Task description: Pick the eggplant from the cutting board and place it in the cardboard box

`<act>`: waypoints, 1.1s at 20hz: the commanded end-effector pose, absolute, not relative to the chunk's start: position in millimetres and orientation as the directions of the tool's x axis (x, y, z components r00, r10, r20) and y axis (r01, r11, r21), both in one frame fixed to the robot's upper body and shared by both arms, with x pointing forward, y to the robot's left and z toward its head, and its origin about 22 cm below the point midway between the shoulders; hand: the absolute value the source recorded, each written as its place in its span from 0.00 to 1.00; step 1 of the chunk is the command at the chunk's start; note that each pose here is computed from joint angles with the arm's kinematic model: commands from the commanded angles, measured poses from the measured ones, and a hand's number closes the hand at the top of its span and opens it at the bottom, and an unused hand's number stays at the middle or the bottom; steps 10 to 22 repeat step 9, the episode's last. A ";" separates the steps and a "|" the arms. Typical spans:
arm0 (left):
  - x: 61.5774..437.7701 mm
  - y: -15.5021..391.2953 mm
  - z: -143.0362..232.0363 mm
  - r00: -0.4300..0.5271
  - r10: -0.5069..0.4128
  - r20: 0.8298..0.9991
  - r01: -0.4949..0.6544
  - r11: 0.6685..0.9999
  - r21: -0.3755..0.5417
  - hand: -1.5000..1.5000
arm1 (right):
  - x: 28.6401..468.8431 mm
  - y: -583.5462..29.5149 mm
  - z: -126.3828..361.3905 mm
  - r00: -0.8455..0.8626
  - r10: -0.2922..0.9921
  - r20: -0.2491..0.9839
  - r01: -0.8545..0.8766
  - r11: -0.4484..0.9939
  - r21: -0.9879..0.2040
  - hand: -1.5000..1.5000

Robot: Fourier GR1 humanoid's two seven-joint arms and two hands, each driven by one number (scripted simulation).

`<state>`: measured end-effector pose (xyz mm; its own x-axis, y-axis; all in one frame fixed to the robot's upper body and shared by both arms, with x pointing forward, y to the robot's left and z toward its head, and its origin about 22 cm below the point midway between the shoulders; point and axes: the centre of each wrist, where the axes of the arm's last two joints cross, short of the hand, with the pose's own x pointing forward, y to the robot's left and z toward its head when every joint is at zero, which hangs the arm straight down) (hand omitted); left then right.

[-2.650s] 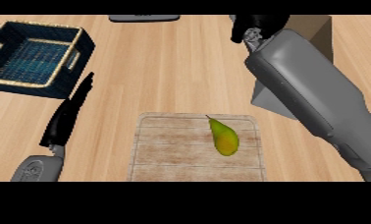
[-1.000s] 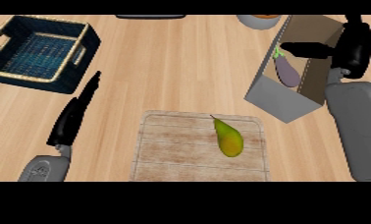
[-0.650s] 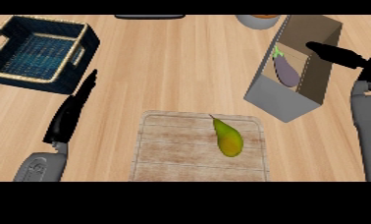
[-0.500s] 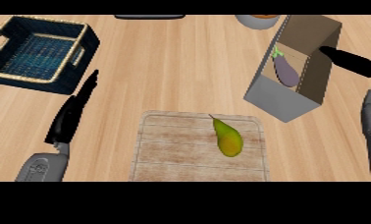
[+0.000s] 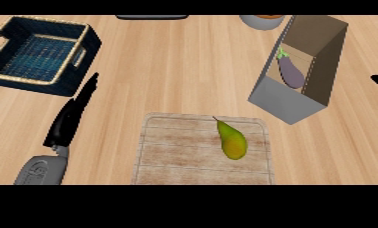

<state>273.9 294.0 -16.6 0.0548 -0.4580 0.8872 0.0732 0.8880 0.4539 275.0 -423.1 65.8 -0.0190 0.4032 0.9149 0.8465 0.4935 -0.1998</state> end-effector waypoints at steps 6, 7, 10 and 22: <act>268.6 295.1 2.2 0.058 -0.462 0.885 0.077 0.886 0.458 0.50 | 223.1 -467.2 41.1 0.018 0.424 0.905 0.850 0.470 -0.238 0.00; 267.5 296.9 -11.4 0.026 -0.474 0.880 0.067 0.879 0.472 0.50 | 234.0 -473.5 53.9 0.009 0.418 0.908 0.848 0.479 -0.229 0.00; 278.0 291.2 -19.8 0.060 -0.456 0.888 0.084 0.889 0.451 0.50 | 229.2 -478.8 18.3 0.021 0.424 0.905 0.831 0.496 -0.251 0.00; 278.0 291.2 -19.8 0.060 -0.456 0.888 0.084 0.889 0.451 0.50 | 229.2 -478.8 18.3 0.021 0.424 0.905 0.831 0.496 -0.251 0.00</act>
